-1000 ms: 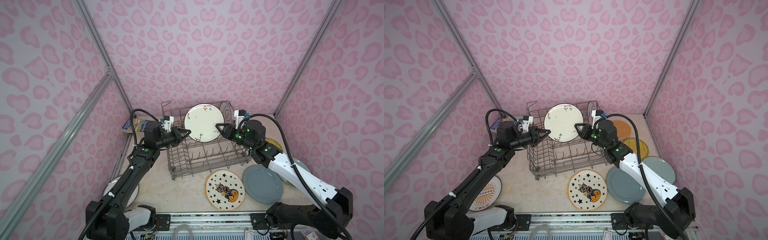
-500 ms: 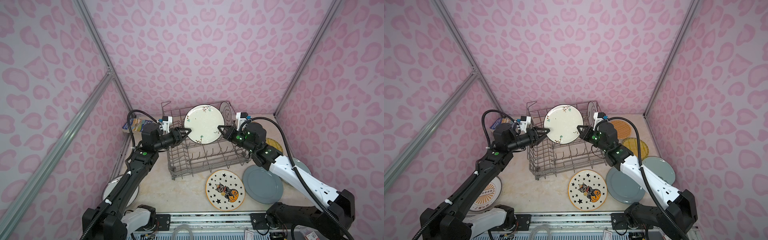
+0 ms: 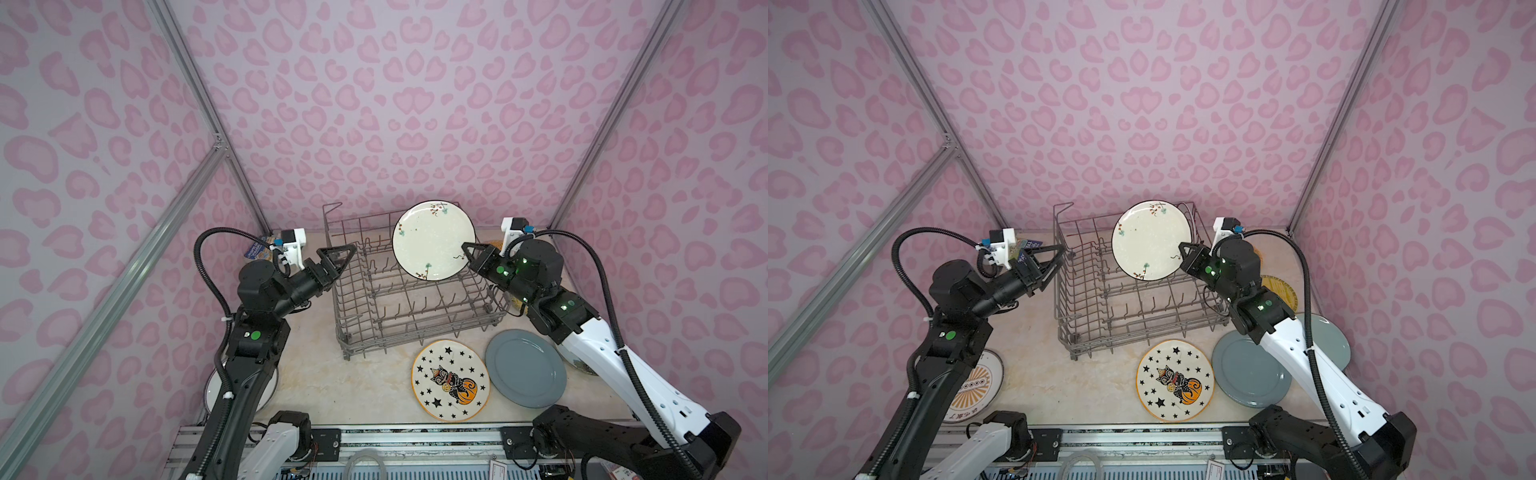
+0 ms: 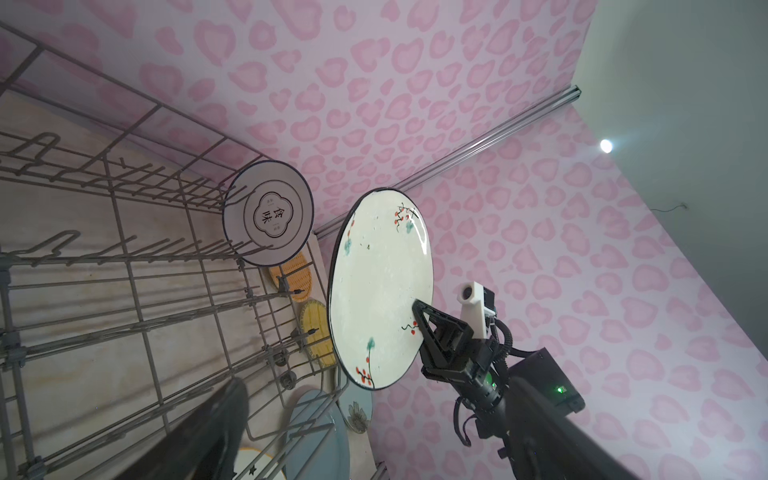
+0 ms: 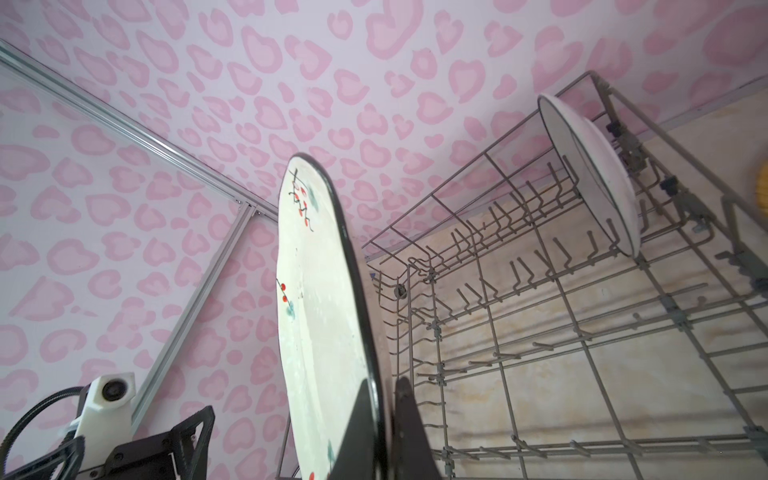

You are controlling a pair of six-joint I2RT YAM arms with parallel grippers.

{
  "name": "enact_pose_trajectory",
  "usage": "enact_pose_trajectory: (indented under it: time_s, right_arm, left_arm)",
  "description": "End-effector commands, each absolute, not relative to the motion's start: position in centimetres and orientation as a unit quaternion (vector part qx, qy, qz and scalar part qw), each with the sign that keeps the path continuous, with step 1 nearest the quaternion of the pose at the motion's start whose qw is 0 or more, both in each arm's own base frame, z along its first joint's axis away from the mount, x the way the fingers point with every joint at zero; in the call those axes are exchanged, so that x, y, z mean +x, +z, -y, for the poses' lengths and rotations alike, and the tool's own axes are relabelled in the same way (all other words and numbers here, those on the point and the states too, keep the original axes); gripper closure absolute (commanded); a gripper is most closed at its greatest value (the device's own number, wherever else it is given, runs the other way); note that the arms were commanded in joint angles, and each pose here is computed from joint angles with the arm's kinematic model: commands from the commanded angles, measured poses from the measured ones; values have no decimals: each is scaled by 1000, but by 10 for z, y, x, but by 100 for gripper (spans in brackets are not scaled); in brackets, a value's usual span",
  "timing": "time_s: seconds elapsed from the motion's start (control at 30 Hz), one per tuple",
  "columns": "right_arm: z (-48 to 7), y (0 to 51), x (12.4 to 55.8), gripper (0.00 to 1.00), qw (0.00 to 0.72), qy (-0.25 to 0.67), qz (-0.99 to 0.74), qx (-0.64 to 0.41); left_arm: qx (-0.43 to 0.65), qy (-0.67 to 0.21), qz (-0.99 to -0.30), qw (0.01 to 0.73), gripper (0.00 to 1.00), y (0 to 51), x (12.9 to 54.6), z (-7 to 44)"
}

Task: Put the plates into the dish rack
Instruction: 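Open the left gripper and draw it back while the right gripper holds the plate, then carry the berry-pattern plate with the right gripper to the rack's far end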

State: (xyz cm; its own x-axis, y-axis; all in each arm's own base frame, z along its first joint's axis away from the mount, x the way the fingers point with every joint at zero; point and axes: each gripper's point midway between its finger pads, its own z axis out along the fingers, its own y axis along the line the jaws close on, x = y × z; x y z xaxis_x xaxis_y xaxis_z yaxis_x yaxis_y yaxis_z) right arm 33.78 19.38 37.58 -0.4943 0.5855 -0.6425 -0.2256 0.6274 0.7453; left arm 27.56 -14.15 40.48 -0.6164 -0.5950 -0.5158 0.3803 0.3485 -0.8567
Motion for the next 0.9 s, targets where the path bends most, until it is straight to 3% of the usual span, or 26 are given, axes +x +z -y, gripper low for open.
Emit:
enact_pose_trajectory:
  time_s: [0.0, 0.4, 0.6, 0.87]
  right_arm:
    - [-184, 402, 336, 100, 526, 415, -734, 111]
    - [-138, 428, 340, 100, 600, 252, -753, 99]
    - [-124, 432, 366, 100, 619, 137, -769, 80]
    - [-124, 444, 404, 100, 634, 39, -771, 48]
  left_arm:
    - [-47, -554, -697, 454, 2, 415, 253, 138]
    - [13, -430, -726, 536, 2, 365, 207, 117]
    - [-5, -360, -718, 596, 2, 342, 212, 94]
    - [-13, -327, -720, 612, 3, 311, 224, 85]
